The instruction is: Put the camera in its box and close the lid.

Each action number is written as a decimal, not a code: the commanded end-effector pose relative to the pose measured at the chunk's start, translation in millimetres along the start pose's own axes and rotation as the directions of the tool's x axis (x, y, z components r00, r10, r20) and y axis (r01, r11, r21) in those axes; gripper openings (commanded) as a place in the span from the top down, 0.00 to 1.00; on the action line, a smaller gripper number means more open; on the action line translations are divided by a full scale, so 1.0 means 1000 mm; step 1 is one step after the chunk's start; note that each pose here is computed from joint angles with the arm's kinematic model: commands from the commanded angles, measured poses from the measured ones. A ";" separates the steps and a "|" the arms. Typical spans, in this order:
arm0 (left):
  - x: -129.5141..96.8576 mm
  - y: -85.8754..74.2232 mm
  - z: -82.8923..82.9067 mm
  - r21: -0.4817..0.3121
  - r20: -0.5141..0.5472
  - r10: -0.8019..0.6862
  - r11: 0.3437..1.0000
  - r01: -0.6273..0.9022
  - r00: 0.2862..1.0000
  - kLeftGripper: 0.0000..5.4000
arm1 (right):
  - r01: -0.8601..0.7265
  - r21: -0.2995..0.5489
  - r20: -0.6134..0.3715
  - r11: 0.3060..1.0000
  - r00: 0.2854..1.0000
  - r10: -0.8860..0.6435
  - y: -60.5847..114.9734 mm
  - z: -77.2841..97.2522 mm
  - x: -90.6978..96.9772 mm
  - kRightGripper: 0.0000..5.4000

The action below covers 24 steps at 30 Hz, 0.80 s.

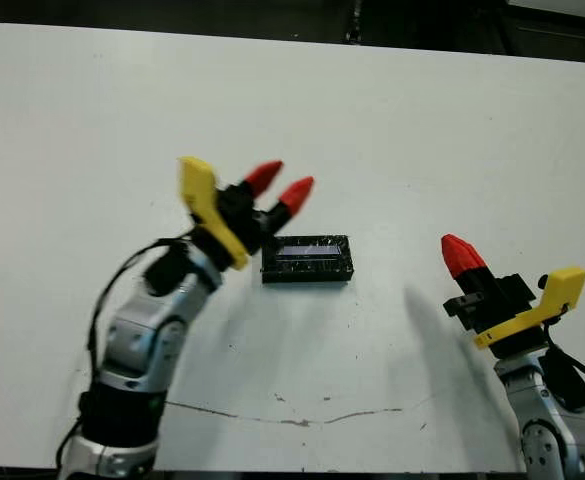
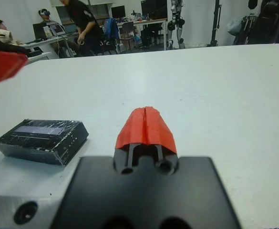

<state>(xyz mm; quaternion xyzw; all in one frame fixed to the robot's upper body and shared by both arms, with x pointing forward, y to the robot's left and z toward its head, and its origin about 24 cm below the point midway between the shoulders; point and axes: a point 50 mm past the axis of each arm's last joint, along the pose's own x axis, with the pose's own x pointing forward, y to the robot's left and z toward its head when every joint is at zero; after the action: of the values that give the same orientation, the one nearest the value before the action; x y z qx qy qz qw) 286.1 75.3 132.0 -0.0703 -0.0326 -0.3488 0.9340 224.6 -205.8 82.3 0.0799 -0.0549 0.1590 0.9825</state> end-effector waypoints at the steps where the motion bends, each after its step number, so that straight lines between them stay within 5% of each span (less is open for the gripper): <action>1: 0.008 -0.007 -0.011 0.013 -0.066 0.002 1.000 -0.001 0.998 0.72 | 0.010 -0.009 -0.006 1.000 1.000 -0.010 -0.003 -0.002 -0.003 1.00; 11: 0.006 -0.016 -0.060 0.013 -0.282 -0.038 0.999 0.043 0.959 1.00 | 0.025 -0.010 -0.012 1.000 1.000 -0.025 -0.001 -0.002 -0.003 1.00; 24: 0.001 -0.011 -0.081 -0.009 -0.461 0.030 0.999 -0.039 0.887 1.00 | 0.020 -0.001 -0.013 1.000 1.000 -0.020 0.000 -0.001 -0.002 1.00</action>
<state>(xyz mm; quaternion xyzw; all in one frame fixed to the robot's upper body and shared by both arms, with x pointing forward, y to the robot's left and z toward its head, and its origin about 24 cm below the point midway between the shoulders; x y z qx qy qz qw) 289.4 45.7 91.3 -0.0016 0.0942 -0.3635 0.9268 224.1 -203.6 82.4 0.0782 -0.0575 0.1556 0.9830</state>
